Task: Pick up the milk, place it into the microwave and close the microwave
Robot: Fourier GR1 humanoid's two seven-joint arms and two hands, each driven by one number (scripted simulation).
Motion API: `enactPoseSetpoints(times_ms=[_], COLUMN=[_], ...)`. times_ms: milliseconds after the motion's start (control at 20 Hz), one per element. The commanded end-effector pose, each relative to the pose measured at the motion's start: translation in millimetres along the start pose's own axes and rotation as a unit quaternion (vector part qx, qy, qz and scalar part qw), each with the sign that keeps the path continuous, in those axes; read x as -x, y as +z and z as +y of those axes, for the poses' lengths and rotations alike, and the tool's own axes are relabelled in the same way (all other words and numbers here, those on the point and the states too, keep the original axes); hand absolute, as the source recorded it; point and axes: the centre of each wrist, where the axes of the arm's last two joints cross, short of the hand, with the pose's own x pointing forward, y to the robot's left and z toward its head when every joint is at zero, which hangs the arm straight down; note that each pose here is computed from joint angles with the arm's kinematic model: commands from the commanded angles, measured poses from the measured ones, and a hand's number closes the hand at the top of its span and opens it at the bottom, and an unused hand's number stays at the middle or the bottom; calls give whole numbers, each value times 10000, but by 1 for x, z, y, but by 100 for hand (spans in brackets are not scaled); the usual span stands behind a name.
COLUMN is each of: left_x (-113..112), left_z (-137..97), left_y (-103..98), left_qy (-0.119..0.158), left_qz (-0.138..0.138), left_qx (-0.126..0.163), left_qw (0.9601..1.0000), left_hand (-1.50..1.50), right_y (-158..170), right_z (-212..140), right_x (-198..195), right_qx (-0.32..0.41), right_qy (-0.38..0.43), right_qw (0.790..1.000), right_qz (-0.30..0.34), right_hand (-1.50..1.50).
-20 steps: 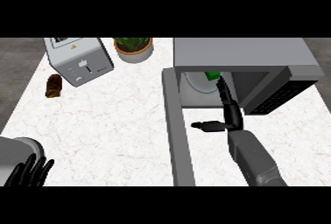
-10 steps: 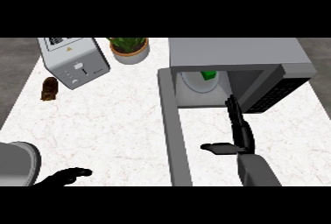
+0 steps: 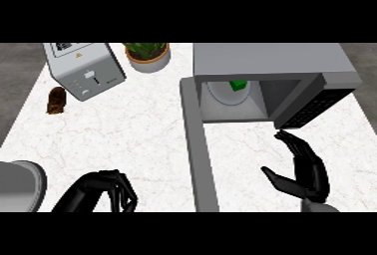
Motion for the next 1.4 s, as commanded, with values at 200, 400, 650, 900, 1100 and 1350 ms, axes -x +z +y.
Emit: enactPoseSetpoints(times_ms=[200,400,650,900,1100,1350], left_x=[2,23,28,47,65,59], left_z=[-45,-66,-112,-133,-138,-156], left_y=[-71,-102,-131,-148,-158,-168], left_qy=[-491,-571,-1038,-1240,-1089,-1104], left_qz=[-86,19,12,430,930,1064], left_qx=[588,948,1463,1338,1573,1722], left_qw=[9970,9939,9838,9823,9771,9730], left_hand=[150,150,150,150,150,-150], right_y=[21,31,19,-17,-18,-20], right_z=[-44,-63,-70,-62,-57,-51], right_x=[-52,-73,-87,-116,-127,-137], right_qx=[343,274,116,-94,-459,-886], right_qy=[17,349,416,290,-17,-212], right_qw=[9993,9987,9983,9974,9963,9929], right_qz=[-126,-265,-386,-659,-727,-766], right_hand=[-150,-150,-150,-150,-150,-150])
